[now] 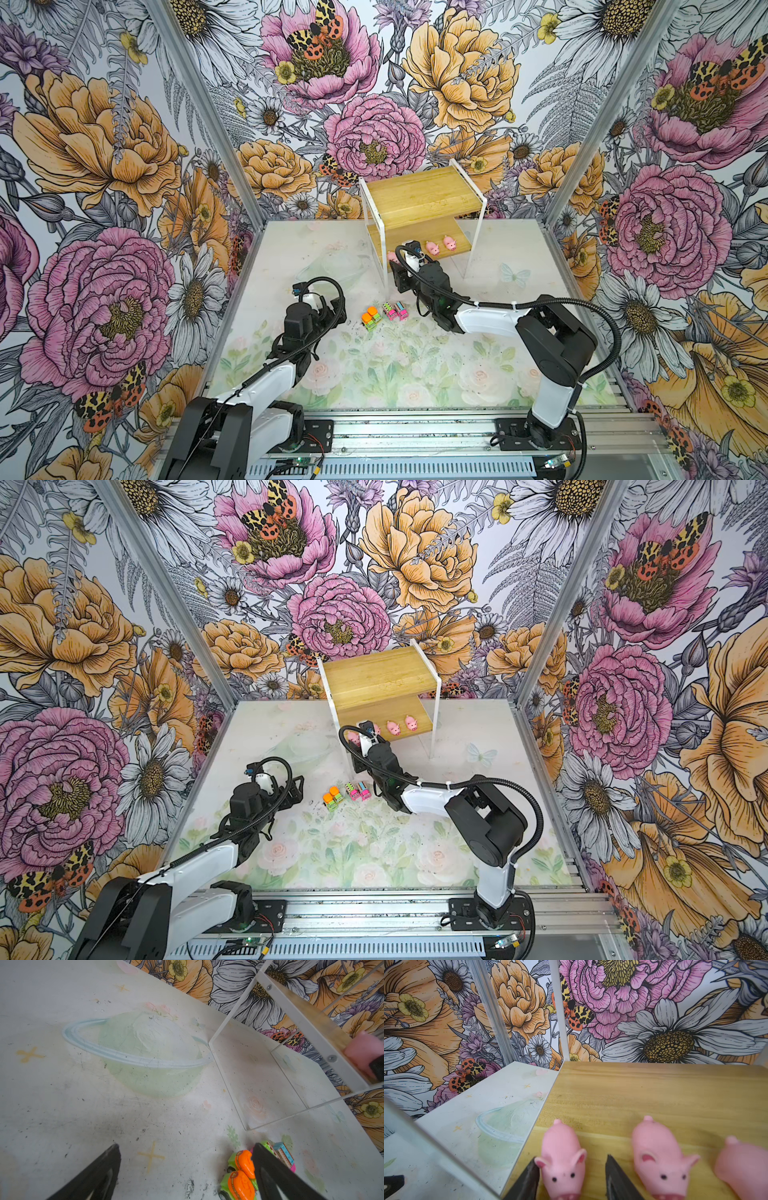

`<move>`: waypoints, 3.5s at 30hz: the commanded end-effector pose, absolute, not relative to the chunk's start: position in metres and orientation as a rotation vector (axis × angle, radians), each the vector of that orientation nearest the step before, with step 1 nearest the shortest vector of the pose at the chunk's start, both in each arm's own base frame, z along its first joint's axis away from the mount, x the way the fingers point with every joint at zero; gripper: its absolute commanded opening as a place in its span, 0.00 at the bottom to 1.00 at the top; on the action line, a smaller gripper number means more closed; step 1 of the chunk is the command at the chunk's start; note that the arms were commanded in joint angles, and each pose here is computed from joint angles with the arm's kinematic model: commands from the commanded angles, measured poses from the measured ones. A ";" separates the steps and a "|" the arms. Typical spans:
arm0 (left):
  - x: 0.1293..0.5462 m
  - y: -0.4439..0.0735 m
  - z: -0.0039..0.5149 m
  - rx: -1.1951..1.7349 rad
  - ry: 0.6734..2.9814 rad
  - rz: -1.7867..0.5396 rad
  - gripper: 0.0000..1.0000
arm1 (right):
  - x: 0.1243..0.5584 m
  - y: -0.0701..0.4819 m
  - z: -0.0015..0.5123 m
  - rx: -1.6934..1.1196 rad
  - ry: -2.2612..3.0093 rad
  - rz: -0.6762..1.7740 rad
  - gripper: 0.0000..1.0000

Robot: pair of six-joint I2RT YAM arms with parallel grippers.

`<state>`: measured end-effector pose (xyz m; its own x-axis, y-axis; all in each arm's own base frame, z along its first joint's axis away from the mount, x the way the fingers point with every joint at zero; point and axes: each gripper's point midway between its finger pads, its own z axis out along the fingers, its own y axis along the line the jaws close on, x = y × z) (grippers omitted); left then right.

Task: Place and organize the plastic toys onto the shelf
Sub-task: 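Lower the held pig onto the lower shelf beside the other pigs, then open the right gripper and withdraw it back toward the toy trucks, then lower the right gripper onto the pink truck with blue top and grasp, then lift the pink truck with the right gripper up to the upper shelf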

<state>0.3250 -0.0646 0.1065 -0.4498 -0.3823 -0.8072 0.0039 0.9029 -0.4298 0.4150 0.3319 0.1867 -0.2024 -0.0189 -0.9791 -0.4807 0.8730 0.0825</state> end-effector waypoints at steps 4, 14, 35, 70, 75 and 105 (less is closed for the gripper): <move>0.327 -0.063 0.108 -0.284 1.981 -0.467 0.99 | 0.394 0.325 0.204 -0.394 1.708 0.525 0.54; 0.327 -0.063 0.109 -0.284 1.980 -0.469 0.99 | 0.337 0.319 0.167 -0.680 1.718 0.575 0.58; 0.327 -0.064 0.108 -0.280 1.986 -0.474 0.99 | 0.324 0.317 0.069 -0.667 1.804 0.625 0.56; 0.327 -0.062 0.108 -0.287 1.987 -0.466 0.99 | 0.339 0.332 0.037 -0.659 1.860 0.697 0.24; 0.327 -0.062 0.108 -0.287 1.985 -0.467 0.99 | 0.332 0.325 0.044 -0.652 1.859 0.701 0.21; 0.328 -0.064 0.108 -0.279 1.989 -0.476 0.99 | 0.305 0.276 0.104 -0.695 1.957 0.528 0.21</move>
